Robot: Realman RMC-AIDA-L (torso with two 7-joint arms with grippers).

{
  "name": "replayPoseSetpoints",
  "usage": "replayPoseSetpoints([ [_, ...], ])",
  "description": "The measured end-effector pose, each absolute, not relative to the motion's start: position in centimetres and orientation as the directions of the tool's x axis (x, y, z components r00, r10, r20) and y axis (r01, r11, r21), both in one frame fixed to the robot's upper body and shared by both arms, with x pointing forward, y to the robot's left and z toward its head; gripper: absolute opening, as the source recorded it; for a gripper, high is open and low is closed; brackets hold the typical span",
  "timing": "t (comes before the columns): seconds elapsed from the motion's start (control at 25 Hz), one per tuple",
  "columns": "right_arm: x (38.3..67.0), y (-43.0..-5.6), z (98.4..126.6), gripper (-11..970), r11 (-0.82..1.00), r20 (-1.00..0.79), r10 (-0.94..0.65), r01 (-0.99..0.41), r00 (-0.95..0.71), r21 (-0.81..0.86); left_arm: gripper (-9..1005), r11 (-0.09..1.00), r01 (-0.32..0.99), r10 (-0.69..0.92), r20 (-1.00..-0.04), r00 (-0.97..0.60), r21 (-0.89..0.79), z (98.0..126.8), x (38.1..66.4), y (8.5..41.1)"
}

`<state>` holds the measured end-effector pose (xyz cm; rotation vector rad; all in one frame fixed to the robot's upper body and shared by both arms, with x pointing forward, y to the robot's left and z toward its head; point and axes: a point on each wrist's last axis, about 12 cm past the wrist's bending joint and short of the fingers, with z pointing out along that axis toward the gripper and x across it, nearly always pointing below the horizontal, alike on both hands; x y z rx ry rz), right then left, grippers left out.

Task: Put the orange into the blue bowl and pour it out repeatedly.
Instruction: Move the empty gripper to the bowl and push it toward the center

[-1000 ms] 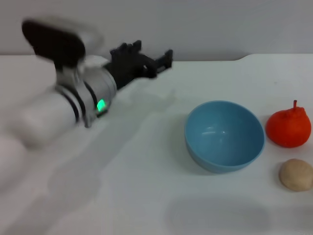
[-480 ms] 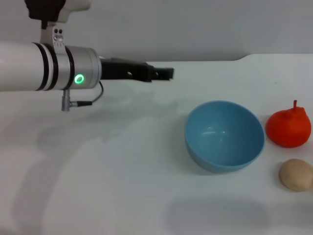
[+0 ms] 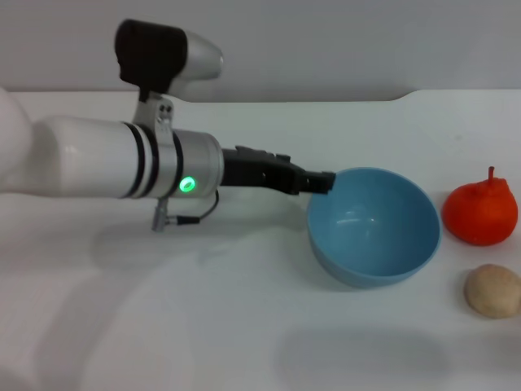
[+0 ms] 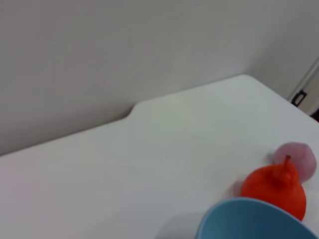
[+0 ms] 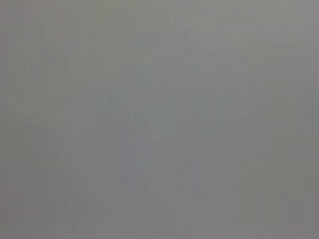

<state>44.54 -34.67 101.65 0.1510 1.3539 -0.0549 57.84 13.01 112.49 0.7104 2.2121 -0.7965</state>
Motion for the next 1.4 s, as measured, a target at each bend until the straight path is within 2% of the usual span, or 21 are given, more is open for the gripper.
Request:
replayPoseSetpoints([
  [0.48,44.4,-34.8,101.2,798,0.988,-0.981,0.051,0.136,0.185,0.077,795,0.664,0.656,0.277,-0.698,-0.661,-0.357,109.7,56.6,11.4],
  [1.12,44.1,-34.7,101.0,798,0.987,-0.983,0.056,0.142,0.177,0.082,796,0.657,0.657,0.311,-0.661,-0.683,-0.370,108.3,56.8,9.1],
  [1.4,44.1,-34.7,101.1,798,0.987,-0.982,0.056,0.140,0.178,0.082,779,0.673,0.651,0.304,-0.670,-0.677,-0.352,108.2,57.3,9.1],
])
